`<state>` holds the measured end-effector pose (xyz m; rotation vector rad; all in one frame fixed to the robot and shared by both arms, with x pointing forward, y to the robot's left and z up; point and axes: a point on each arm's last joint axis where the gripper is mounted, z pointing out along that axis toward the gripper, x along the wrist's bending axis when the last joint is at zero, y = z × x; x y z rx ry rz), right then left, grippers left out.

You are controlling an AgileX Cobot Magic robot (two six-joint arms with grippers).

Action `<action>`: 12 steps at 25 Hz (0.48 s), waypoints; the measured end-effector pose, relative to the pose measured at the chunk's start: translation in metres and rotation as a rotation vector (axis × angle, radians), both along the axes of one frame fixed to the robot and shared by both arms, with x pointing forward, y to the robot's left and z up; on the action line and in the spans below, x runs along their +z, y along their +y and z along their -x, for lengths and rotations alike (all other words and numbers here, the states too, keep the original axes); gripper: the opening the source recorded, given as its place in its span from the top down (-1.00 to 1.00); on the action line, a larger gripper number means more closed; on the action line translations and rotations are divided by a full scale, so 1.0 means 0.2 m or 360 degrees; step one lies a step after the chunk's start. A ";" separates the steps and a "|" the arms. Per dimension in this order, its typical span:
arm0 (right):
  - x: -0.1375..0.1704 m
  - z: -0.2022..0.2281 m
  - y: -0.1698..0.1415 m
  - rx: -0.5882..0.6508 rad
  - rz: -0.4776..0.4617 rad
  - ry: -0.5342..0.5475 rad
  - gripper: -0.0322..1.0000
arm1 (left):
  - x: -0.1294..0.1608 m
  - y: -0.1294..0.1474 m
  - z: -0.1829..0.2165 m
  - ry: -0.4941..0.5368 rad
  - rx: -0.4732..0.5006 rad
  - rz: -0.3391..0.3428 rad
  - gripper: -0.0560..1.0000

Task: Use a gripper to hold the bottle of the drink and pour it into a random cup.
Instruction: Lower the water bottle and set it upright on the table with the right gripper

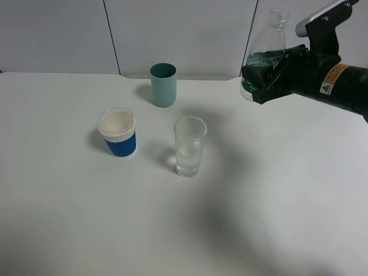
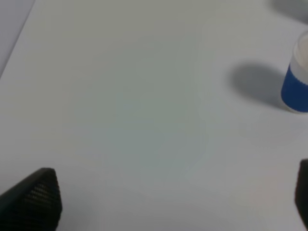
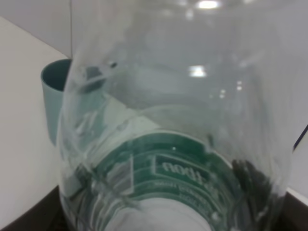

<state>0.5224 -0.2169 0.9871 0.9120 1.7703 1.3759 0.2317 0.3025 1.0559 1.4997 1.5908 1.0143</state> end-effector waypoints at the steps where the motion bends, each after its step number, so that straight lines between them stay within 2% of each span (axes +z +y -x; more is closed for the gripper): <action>1: -0.03 -0.01 0.00 -0.0005 -0.0012 0.0011 -0.16 | 0.00 0.00 0.00 0.0000 0.0000 0.0000 -0.96; 5: -0.15 -0.04 0.01 0.0007 -0.0057 0.0076 -0.16 | 0.00 0.00 0.00 0.0000 0.0000 0.0000 -0.96; 12: -0.32 -0.08 0.04 0.0059 -0.0177 0.0087 -0.16 | 0.00 0.00 0.00 0.0000 0.0000 0.0000 -0.96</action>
